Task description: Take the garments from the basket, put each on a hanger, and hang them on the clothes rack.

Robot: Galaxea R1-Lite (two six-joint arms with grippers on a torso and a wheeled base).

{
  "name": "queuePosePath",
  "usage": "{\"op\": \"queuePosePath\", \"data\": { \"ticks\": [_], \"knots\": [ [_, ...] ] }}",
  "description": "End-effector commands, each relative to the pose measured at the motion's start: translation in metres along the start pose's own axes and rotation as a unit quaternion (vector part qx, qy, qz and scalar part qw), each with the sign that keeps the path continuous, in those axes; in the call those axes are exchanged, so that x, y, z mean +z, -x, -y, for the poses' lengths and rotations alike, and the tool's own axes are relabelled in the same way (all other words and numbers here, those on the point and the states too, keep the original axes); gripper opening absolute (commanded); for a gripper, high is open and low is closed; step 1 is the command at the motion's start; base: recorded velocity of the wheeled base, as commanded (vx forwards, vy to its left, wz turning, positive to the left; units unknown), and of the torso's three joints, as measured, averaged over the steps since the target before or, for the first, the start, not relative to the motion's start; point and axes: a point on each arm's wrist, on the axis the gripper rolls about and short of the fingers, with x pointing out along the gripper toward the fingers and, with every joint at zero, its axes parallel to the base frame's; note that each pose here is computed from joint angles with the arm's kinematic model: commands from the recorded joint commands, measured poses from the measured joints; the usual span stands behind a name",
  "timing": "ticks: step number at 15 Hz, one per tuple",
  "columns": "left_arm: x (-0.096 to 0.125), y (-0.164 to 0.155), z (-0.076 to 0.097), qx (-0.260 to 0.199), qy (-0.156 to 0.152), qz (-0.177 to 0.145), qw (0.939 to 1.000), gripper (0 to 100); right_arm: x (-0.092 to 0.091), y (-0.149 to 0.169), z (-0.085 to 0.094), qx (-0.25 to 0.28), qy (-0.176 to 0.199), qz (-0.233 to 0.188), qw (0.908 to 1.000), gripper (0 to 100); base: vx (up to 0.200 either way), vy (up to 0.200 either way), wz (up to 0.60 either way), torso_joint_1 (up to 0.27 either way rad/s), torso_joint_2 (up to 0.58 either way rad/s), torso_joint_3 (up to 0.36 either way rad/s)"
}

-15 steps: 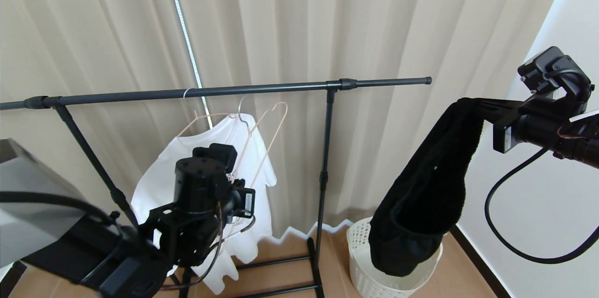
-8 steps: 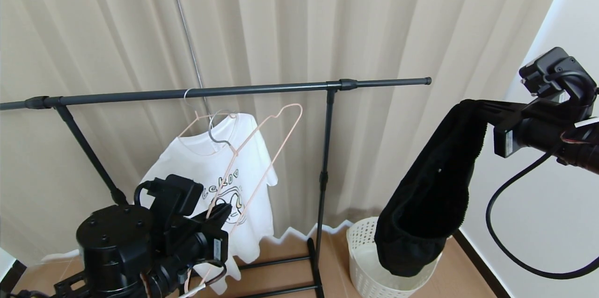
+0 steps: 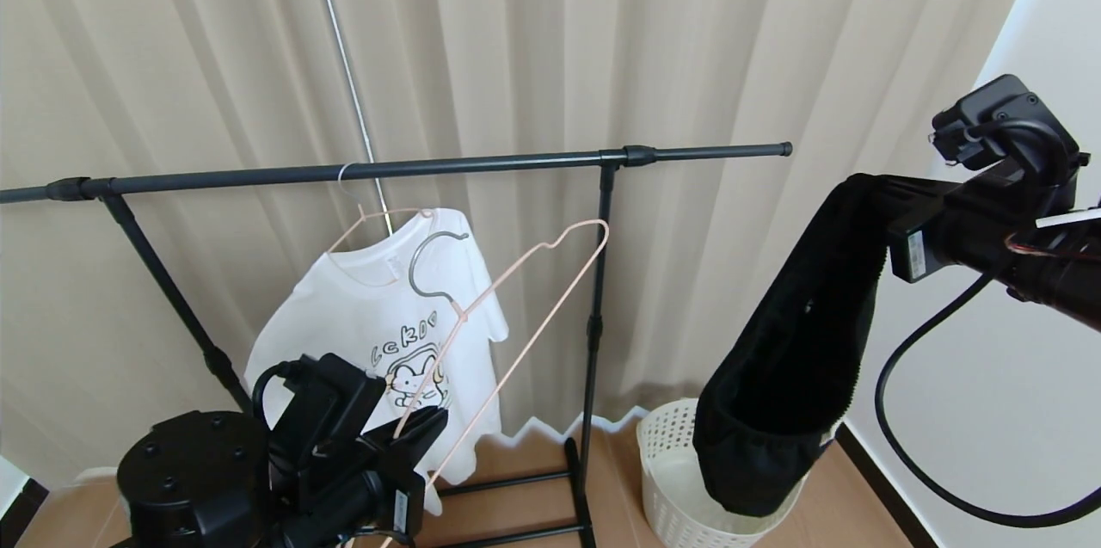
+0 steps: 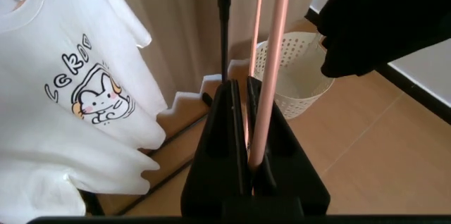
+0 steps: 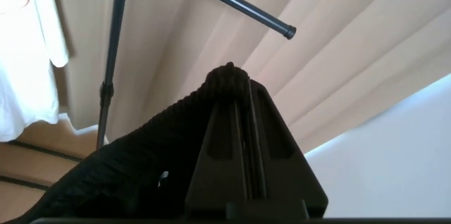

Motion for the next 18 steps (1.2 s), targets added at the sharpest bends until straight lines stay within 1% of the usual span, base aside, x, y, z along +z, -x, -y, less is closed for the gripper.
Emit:
{"op": "queuePosePath", "data": {
  "ticks": [1, 3, 4, 7, 8, 9, 10, 11, 12, 14, 16, 17, 18],
  "knots": [
    [-0.007, 0.005, 0.004, -0.011, -0.009, -0.009, 0.9999, 0, -0.001, -0.01, -0.012, 0.005, 0.004, -0.013, 0.9999, 0, 0.0, 0.0, 0.0, 0.0, 0.0, 0.0],
    [-0.01, 0.01, 0.007, -0.021, -0.023, -0.011, 0.9994, 0, -0.001, -0.017, -0.018, -0.013, 0.007, -0.026, 0.9995, 0, 0.0, 0.0, 0.0, 0.0, 0.0, 0.0],
    [-0.011, 0.01, 0.009, -0.026, -0.025, -0.011, 0.9993, 0, -0.001, -0.019, -0.021, -0.018, 0.009, -0.032, 0.9993, 0, 0.0, 0.0, 0.0, 0.0, 0.0, 0.0],
    [-0.015, 0.013, 0.02, -0.051, -0.036, -0.02, 0.9979, 0, 0.0, -0.036, -0.037, -0.047, 0.01, -0.056, 0.9973, 0, 0.0, 0.0, 0.0, 0.0, 0.0, 0.0],
    [-0.015, 0.013, 0.021, -0.054, -0.036, -0.017, 0.9977, 0, -0.001, -0.042, -0.043, -0.045, 0.004, -0.061, 0.9971, 0, 0.0, 0.0, 0.0, 0.0, 0.0, 0.0],
    [-0.014, 0.013, 0.021, -0.055, -0.036, -0.016, 0.9977, 0, -0.001, -0.043, -0.044, -0.045, 0.002, -0.062, 0.9971, 0, 0.0, 0.0, 0.0, 0.0, 0.0, 0.0],
    [-0.014, 0.014, 0.024, -0.062, -0.037, -0.012, 0.9973, 0, -0.002, -0.049, -0.055, -0.047, 0.0, -0.071, 0.9964, 0, 0.0, 0.0, 0.0, 0.0, 0.0, 0.0],
    [-0.015, 0.014, 0.027, -0.069, -0.039, -0.014, 0.9968, 0, -0.004, -0.052, -0.062, -0.05, 0.005, -0.078, 0.9957, 0, 0.0, 0.0, 0.0, 0.0, 0.0, 0.0],
    [-0.017, 0.012, 0.031, -0.075, -0.042, -0.016, 0.9961, 0, -0.003, -0.053, -0.068, -0.042, 0.003, -0.076, 0.9962, 0, 0.0, 0.0, 0.0, 0.0, 0.0, 0.0],
    [-0.019, 0.009, 0.035, -0.084, -0.045, -0.013, 0.9954, 0, 0.002, -0.056, -0.076, -0.038, -0.016, -0.071, 0.9967, 0, 0.0, 0.0, 0.0, 0.0, 0.0, 0.0],
    [-0.02, 0.008, 0.038, -0.089, -0.044, -0.001, 0.9951, 0, 0.0, -0.06, -0.081, -0.036, -0.016, -0.075, 0.9964, 0, 0.0, 0.0, 0.0, 0.0, 0.0, 0.0],
    [-0.02, 0.007, 0.04, -0.092, -0.045, 0.001, 0.9948, 0, 0.001, -0.06, -0.087, -0.029, -0.016, -0.072, 0.9968, 0, 0.0, 0.0, 0.0, 0.0, 0.0, 0.0],
    [-0.023, 0.006, 0.041, -0.093, -0.047, -0.006, 0.9945, 0, 0.003, -0.058, -0.092, -0.023, -0.018, -0.067, 0.9973, 0, 0.0, 0.0, 0.0, 0.0, 0.0, 0.0]
  ]
}}
